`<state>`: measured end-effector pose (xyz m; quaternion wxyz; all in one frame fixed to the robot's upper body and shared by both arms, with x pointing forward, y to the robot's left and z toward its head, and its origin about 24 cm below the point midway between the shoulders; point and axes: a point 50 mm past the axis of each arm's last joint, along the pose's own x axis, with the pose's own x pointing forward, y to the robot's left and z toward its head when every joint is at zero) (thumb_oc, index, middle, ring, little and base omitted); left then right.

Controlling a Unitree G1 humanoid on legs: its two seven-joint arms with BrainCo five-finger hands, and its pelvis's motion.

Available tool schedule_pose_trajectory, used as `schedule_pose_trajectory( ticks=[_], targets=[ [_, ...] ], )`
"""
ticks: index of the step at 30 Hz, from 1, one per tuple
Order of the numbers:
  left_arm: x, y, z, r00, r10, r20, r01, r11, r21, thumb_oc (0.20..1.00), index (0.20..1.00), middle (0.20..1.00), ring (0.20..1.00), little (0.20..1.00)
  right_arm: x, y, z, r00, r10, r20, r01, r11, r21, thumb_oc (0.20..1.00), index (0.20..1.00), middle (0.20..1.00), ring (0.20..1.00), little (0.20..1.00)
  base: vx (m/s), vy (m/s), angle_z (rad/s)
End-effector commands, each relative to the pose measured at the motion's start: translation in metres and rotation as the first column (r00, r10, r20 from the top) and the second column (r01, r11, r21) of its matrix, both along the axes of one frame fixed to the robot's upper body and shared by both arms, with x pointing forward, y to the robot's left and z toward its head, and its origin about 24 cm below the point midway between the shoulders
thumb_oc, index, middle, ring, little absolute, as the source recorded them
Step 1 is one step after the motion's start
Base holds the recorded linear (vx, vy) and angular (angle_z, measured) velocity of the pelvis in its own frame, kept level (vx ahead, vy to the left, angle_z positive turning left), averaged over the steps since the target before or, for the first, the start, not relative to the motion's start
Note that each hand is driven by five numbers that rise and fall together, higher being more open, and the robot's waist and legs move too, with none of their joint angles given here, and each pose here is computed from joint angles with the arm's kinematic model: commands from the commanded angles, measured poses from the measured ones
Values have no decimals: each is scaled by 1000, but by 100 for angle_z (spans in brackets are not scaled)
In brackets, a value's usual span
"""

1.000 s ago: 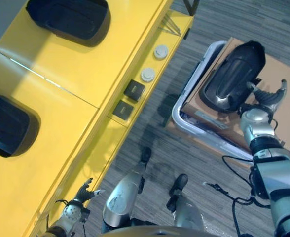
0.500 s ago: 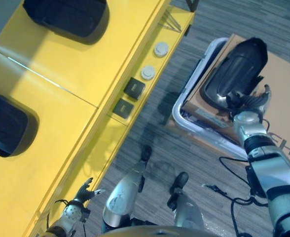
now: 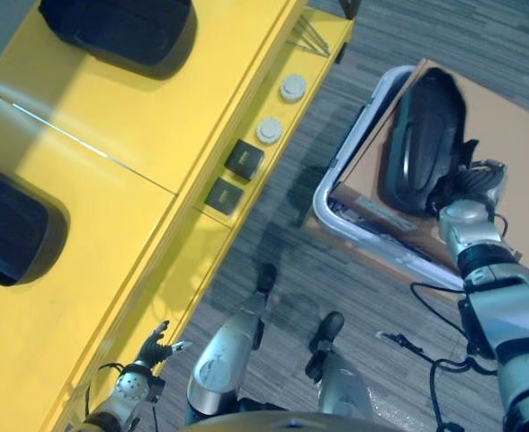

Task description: Move parts from the plastic box to the shelf.

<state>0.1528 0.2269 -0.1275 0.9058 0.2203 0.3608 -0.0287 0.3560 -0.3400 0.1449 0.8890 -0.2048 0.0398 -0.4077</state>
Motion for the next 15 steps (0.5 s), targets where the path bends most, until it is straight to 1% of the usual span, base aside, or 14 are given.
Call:
schedule_pose_trajectory(
  ticks=[1, 9, 12, 15],
  targets=[
    [5, 4, 5, 999, 3, 38, -4, 1000, 9, 1000, 1000, 1000, 1000, 1000, 3, 5, 4, 999, 50, -6, -50, 998, -29, 200, 200, 200, 200, 200, 0, 0, 0],
    [10, 0, 9, 996, -17, 85, 18, 1000, -12, 1000, 1000, 1000, 1000, 1000, 2, 7, 0, 999, 52, 7, -52, 998, -31, 200, 200, 200, 200, 200, -3, -5, 0],
    [12, -4, 10, 995, -20, 100, 23, 999, -31, 1000, 1000, 1000, 1000, 1000, 1, 11, -1, 996, 66, 63, -66, 998, -13, 200, 200, 200, 200, 200, -10, -36, 2],
    [9, -5, 10, 995, -15, 94, 20, 998, -53, 1000, 1000, 1000, 1000, 1000, -2, 18, -6, 983, 75, 168, -91, 992, 89, 200, 200, 200, 200, 200, 31, -42, 1]
  ],
)
